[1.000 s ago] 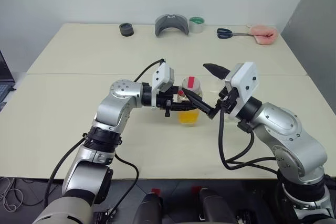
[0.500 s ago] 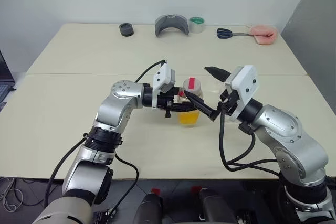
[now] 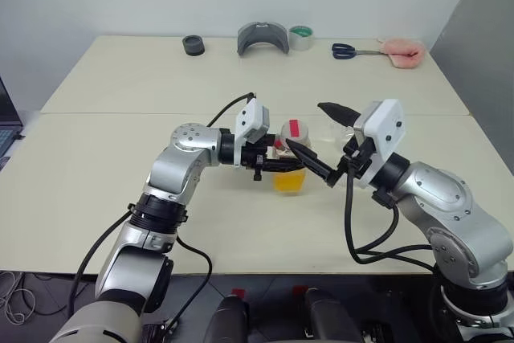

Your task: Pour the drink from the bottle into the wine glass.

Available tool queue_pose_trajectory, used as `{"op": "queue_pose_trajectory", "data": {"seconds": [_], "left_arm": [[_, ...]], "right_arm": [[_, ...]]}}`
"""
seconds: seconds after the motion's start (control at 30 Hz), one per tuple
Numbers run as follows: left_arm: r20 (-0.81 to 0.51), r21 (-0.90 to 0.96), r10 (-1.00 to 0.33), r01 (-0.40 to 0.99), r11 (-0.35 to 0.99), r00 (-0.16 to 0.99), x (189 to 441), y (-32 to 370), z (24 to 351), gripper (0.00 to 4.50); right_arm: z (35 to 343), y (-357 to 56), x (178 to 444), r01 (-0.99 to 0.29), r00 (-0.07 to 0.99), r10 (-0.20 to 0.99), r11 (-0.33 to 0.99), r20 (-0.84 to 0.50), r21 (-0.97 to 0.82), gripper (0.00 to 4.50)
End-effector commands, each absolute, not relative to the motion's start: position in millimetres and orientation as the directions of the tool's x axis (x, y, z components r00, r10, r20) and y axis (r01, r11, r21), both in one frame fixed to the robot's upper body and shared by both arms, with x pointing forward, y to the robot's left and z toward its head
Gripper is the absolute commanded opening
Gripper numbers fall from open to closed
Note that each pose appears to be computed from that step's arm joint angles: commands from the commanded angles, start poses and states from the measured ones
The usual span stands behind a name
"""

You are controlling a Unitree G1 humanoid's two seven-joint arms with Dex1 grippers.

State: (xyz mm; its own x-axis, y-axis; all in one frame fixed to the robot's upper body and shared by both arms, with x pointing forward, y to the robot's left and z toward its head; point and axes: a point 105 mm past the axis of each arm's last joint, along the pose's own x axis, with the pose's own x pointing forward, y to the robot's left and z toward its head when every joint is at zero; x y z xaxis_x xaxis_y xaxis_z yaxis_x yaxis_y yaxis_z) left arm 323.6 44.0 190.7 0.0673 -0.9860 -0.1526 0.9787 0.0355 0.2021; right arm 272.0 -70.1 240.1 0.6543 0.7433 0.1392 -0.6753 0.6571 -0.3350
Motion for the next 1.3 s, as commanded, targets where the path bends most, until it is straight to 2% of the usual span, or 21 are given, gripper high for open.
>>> {"op": "queue_pose_trajectory", "data": {"seconds": [0.03, 1.3], "left_arm": [[-0.127, 0.25, -0.991, 0.968, 0.016, 0.049, 320.2, 44.0, 203.3, 1.8], [-0.131, 0.25, -0.99, 0.968, 0.009, 0.043, 318.5, 44.8, 201.6, 1.8]], "right_arm": [[249.9, -84.2, 273.3, -0.611, 0.698, 0.694, 0.707, 0.179, -0.357, 4.5], [246.9, -92.2, 272.6, -0.6, 0.715, 0.681, 0.714, 0.16, -0.36, 4.5]]}}
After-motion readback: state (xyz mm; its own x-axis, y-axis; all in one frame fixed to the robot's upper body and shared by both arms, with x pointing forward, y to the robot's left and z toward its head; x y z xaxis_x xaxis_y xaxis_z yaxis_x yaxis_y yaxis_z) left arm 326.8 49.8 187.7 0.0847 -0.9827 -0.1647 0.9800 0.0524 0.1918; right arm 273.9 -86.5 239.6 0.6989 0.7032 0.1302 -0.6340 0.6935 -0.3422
